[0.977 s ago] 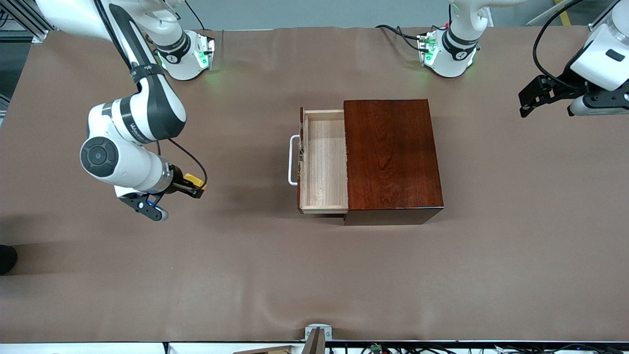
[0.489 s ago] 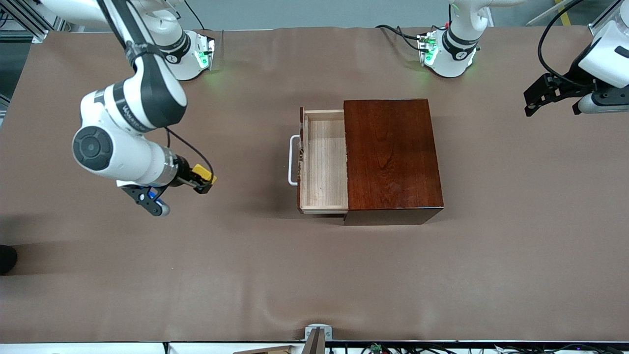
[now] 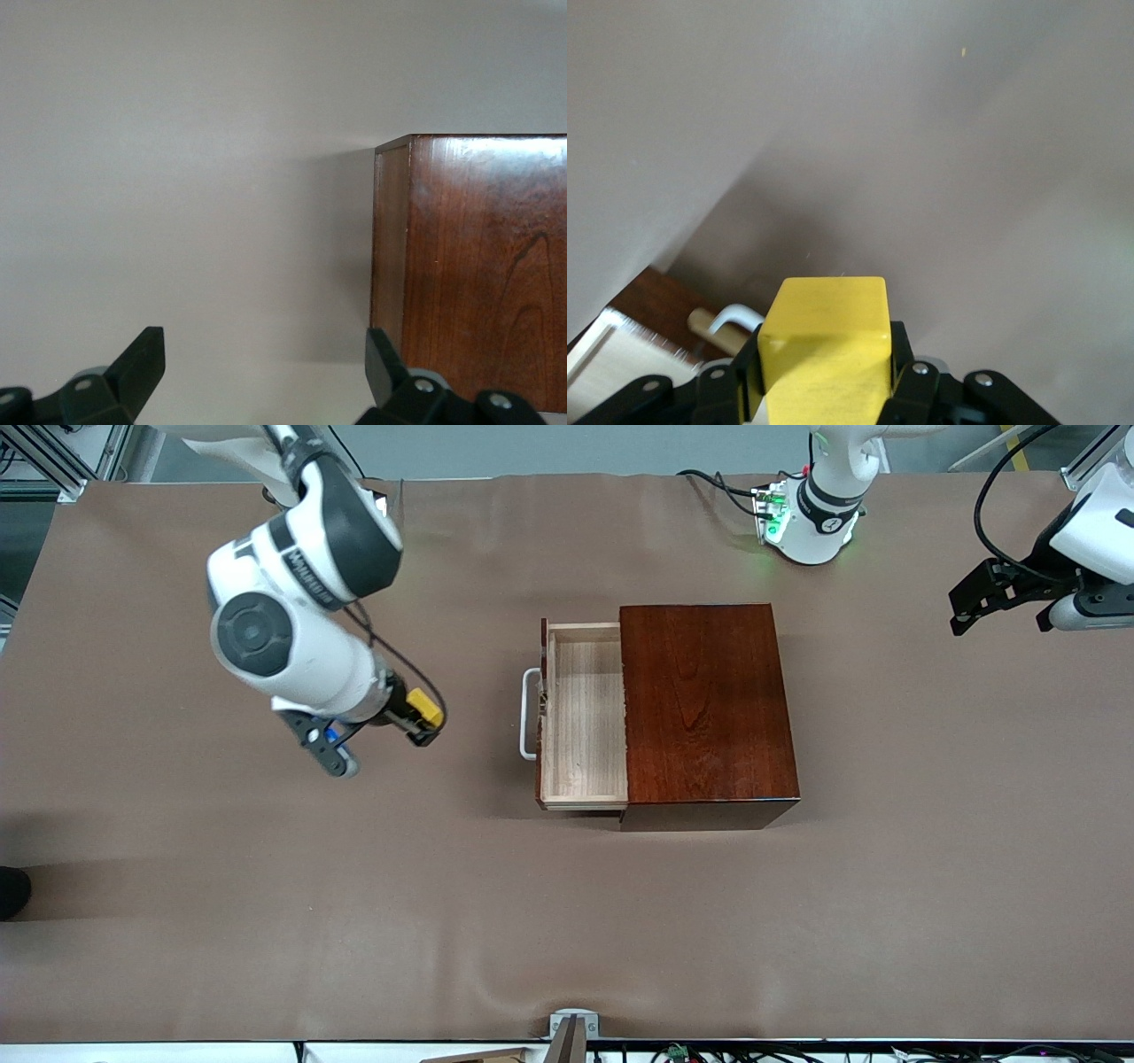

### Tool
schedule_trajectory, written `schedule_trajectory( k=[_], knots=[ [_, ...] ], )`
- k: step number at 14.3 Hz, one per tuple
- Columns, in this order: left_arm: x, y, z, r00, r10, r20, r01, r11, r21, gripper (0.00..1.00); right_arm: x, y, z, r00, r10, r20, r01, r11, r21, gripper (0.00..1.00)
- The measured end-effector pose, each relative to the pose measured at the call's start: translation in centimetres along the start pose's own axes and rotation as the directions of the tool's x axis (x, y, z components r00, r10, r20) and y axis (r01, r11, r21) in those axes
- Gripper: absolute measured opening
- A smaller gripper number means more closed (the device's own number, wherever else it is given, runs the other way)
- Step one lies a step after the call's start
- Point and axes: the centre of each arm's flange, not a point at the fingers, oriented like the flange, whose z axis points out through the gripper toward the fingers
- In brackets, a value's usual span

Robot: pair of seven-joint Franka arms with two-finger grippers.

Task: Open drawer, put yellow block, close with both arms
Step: 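Lift the yellow cube and carry it over the open drawer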

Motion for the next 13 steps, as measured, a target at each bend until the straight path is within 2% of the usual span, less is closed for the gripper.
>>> schedule_trajectory(
  k=[5, 9, 11, 13],
  knots=[
    [0.0, 0.0, 0.0, 1.0, 0.0, 0.0, 0.0, 1.0, 0.0, 1.0, -3.8, -0.7, -1.3, 0.994, 0.108, 0.016, -0.108, 0.994, 0.014, 0.56],
    [0.0, 0.1, 0.0, 1.0, 0.001, 0.0, -0.001, 1.0, 0.0, 1.0, -5.8, -1.3, -3.3, 0.978, 0.196, 0.072, -0.2, 0.978, 0.053, 0.56],
    [0.0, 0.2, 0.0, 1.0, 0.003, 0.0, -0.003, 1.0, 0.0, 1.0, -6.3, -1.4, -3.2, 0.975, 0.208, 0.075, -0.212, 0.976, 0.053, 0.56],
    [0.0, 0.2, 0.0, 1.0, 0.004, 0.0, -0.004, 1.0, 0.0, 1.0, -7.2, -2.1, -3.0, 0.97, 0.231, 0.08, -0.237, 0.968, 0.081, 0.56]
  ],
)
